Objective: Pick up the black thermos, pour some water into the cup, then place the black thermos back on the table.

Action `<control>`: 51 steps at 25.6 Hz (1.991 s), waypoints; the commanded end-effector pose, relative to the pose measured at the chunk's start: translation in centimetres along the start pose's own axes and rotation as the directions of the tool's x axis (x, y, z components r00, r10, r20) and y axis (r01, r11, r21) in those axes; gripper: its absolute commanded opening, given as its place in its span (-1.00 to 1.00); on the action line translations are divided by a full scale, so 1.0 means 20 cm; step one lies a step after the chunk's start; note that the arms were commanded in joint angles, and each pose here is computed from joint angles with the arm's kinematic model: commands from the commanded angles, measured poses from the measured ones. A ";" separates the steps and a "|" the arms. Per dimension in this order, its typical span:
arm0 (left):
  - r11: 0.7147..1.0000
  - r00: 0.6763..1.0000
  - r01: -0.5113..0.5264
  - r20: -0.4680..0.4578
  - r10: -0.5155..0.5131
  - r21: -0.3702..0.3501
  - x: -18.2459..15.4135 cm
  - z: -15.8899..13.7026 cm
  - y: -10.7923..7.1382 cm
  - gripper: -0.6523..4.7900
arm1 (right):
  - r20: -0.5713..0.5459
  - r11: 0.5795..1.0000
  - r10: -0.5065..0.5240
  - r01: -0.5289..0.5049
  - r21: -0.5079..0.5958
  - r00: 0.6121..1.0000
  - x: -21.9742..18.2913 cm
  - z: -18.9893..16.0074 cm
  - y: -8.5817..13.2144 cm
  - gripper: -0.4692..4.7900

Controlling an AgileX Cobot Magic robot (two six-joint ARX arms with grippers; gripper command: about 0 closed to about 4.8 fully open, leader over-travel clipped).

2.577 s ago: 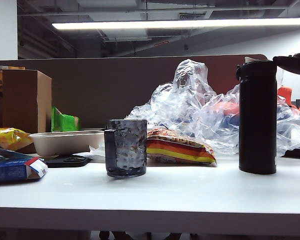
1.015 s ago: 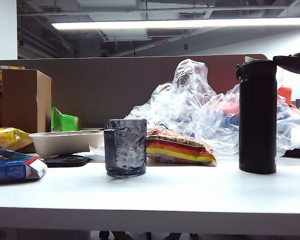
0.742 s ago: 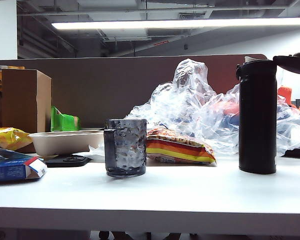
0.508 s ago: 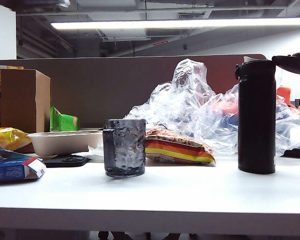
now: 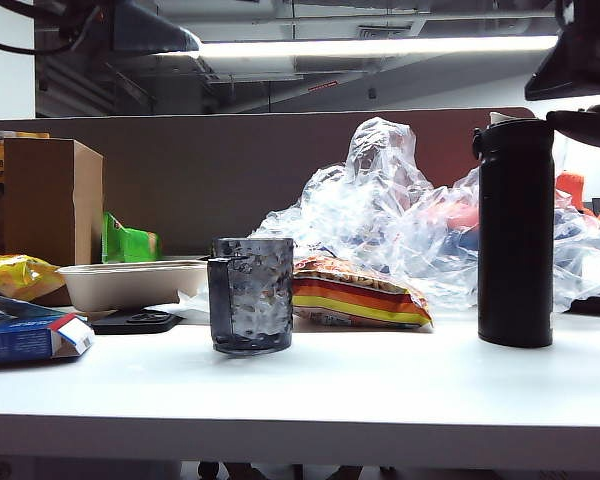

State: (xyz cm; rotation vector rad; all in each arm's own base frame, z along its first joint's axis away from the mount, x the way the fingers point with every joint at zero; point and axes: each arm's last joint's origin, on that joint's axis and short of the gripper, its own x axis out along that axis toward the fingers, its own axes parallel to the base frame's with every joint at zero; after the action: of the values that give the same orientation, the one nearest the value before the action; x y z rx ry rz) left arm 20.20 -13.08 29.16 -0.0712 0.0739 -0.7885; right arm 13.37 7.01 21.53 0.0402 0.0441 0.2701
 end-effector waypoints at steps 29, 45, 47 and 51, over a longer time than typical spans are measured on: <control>1.000 0.994 0.001 -0.106 -0.003 -0.022 0.01 -0.05 0.00 1.00 | 0.021 0.970 -0.241 0.242 -0.034 0.970 0.58 -0.37 0.04 1.00; 0.999 0.990 -0.003 -0.143 -0.001 -0.032 0.00 -0.06 0.00 1.00 | -0.013 0.935 -0.345 0.343 -0.095 0.938 0.64 -0.39 0.02 1.00; 0.999 0.989 -0.004 -0.146 -0.001 -0.032 0.00 -0.07 0.00 1.00 | -0.013 0.936 -0.341 0.338 -0.095 0.940 0.66 -0.39 0.02 1.00; 0.999 0.987 -0.005 -0.162 -0.001 -0.036 0.00 -0.07 0.00 1.00 | -0.006 0.934 -0.346 0.344 -0.091 0.938 0.71 -0.39 0.03 1.00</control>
State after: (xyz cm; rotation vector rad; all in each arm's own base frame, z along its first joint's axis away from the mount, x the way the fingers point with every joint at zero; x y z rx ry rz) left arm 20.03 -13.24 27.40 -0.0426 0.2516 -0.7856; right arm 26.22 11.55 12.83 -0.0762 0.0831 -0.0777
